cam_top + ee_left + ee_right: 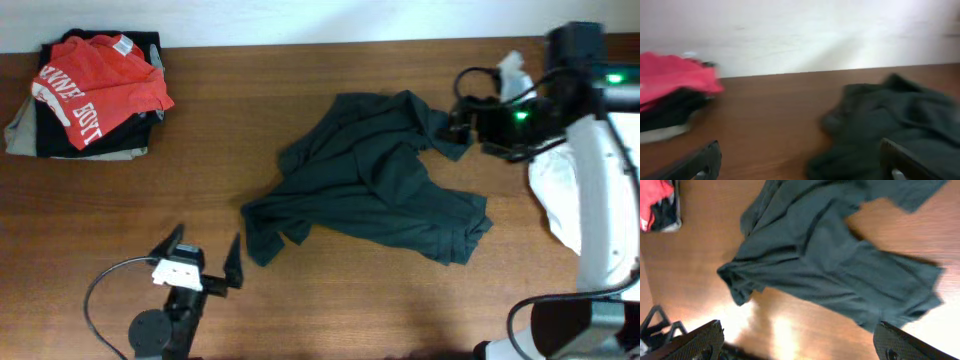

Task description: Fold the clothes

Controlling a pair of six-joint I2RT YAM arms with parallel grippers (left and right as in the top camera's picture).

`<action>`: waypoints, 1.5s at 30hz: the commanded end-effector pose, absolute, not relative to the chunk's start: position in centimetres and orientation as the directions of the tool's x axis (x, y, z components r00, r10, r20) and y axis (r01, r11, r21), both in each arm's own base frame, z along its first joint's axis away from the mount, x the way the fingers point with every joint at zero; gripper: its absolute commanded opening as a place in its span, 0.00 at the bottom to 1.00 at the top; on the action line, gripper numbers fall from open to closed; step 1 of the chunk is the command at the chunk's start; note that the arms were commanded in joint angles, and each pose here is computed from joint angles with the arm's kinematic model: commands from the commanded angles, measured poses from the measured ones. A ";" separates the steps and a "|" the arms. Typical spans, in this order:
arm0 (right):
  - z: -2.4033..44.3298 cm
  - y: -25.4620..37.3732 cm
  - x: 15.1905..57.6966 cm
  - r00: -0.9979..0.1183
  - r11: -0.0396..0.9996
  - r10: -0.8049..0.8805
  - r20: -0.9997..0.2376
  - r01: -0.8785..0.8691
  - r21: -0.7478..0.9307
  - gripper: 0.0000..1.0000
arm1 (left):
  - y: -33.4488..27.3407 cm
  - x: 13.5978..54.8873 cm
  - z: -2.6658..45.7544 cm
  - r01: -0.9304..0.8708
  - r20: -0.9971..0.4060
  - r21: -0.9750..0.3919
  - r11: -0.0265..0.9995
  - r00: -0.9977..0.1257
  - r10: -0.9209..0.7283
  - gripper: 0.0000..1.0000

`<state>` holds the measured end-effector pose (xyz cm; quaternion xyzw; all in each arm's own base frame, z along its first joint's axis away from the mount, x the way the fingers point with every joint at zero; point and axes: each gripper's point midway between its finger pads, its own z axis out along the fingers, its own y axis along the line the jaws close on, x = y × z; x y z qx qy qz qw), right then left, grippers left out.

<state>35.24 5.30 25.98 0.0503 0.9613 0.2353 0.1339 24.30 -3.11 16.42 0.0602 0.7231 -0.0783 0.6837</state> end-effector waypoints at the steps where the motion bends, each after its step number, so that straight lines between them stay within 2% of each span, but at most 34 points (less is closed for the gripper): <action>1: 22.1 10.2 35.6 -0.970 0.901 0.145 -0.196 0.048 0.431 0.99 | -8.0 22.5 17.1 0.469 -0.982 -0.186 0.863 -0.113 -0.150 0.99; 2: 20.0 11.7 35.5 -0.973 0.911 0.144 -0.178 0.060 0.409 0.99 | -8.2 22.2 18.1 0.480 -0.974 -0.228 0.847 -0.120 -0.194 0.99; 4: 18.2 14.0 35.7 -0.975 0.906 0.102 -0.197 0.009 0.423 0.99 | -9.0 21.5 20.4 0.529 -0.979 -0.204 0.824 -0.090 -0.185 0.99; 5: 18.1 14.3 36.4 -0.968 0.903 0.100 -0.229 -0.008 0.429 0.99 | -9.1 21.4 21.0 0.531 -0.985 -0.172 0.830 -0.108 -0.135 0.99; 7: 18.1 14.1 36.8 -0.964 0.906 0.099 -0.246 -0.015 0.422 0.99 | -9.0 22.1 21.2 0.519 -0.974 -0.162 0.839 -0.223 -0.050 0.99; 10: 17.6 12.8 36.9 -0.961 0.935 0.106 -0.256 0.009 0.353 0.98 | -9.4 25.4 22.7 0.499 -0.886 -0.289 0.817 -0.463 -0.030 0.99; 12: 17.3 12.4 36.6 -0.963 0.945 0.107 -0.246 0.022 0.328 0.99 | -12.8 25.4 24.0 0.657 -0.859 -0.411 0.632 -0.510 -0.029 0.99; 13: 17.3 12.4 36.6 -0.963 0.944 0.107 -0.246 0.021 0.328 0.99 | -12.9 26.1 22.4 0.627 -0.820 -0.457 0.631 -0.571 -0.026 0.99; 14: 17.3 12.4 36.6 -0.963 0.945 0.107 -0.246 0.022 0.328 0.99 | -12.0 26.9 19.9 0.534 -0.771 -0.455 0.713 -0.637 -0.014 0.99; 15: 17.3 12.4 36.6 -0.963 0.944 0.107 -0.246 0.021 0.328 0.99 | -11.0 26.7 15.2 0.392 -0.656 -0.410 0.824 -0.754 0.032 0.99; 16: 17.3 12.4 36.7 -0.963 0.944 0.107 -0.246 0.021 0.328 0.99 | -11.1 25.8 11.7 0.317 -0.542 -0.362 0.877 -0.837 0.078 0.99; 18: 16.8 12.4 36.9 -0.965 0.945 0.107 -0.239 0.024 0.326 0.99 | -11.8 25.2 8.7 0.269 -0.444 -0.312 0.911 -0.889 0.110 0.99; 20: 15.7 12.4 37.0 -0.971 0.948 0.106 -0.213 0.034 0.316 0.99 | -10.3 24.5 5.8 0.076 -0.333 -0.200 0.977 -0.943 0.005 0.99; 21: 15.2 12.4 37.1 -0.974 0.949 0.105 -0.201 0.038 0.314 0.99 | -9.7 24.3 5.1 0.006 -0.313 -0.154 0.988 -0.949 -0.044 0.99; 22: 14.6 12.4 37.2 -0.976 0.950 0.105 -0.189 0.042 0.311 0.99 | -10.1 24.4 5.0 0.012 -0.316 -0.153 0.988 -0.948 -0.037 0.99; 25: 13.7 12.3 37.4 -0.980 0.953 0.105 -0.171 0.050 0.297 0.99 | -11.5 25.1 5.4 0.021 -0.331 -0.229 0.973 -0.942 -0.058 0.99; 26: 13.7 12.2 37.4 -0.979 0.956 0.106 -0.174 0.052 0.289 0.99 | -10.9 25.1 5.2 0.007 -0.330 -0.200 0.980 -0.942 -0.060 0.95; 29: 13.7 12.2 37.5 -0.978 0.956 0.106 -0.178 0.051 0.290 0.99 | -8.3 23.8 2.8 -0.079 -0.252 -0.046 0.996 -0.964 -0.088 0.95; 31: 13.7 12.2 37.5 -0.978 0.956 0.106 -0.179 0.050 0.290 0.99 | -8.4 23.5 1.8 -0.069 -0.207 -0.014 0.998 -0.976 -0.070 0.82; 33: 13.7 12.2 37.6 -0.978 0.956 0.106 -0.181 0.050 0.290 0.99 | -8.6 24.8 3.2 -0.058 -0.230 0.084 0.995 -0.972 -0.037 0.82; 35: 13.7 12.2 37.6 -0.978 0.956 0.106 -0.181 0.050 0.290 0.99 | -9.5 25.7 4.3 -0.031 -0.247 0.102 0.994 -0.969 -0.005 0.82; 42: 13.7 12.2 37.6 -0.978 0.956 0.106 -0.180 0.050 0.290 0.99 | -10.3 24.9 0.6 -0.045 -0.153 0.152 0.987 -0.988 -0.021 0.82; 45: 13.7 12.1 37.6 -0.978 0.957 0.106 -0.181 0.051 0.287 0.99 | -9.2 25.3 1.3 -0.073 -0.178 0.214 0.974 -0.983 -0.035 0.80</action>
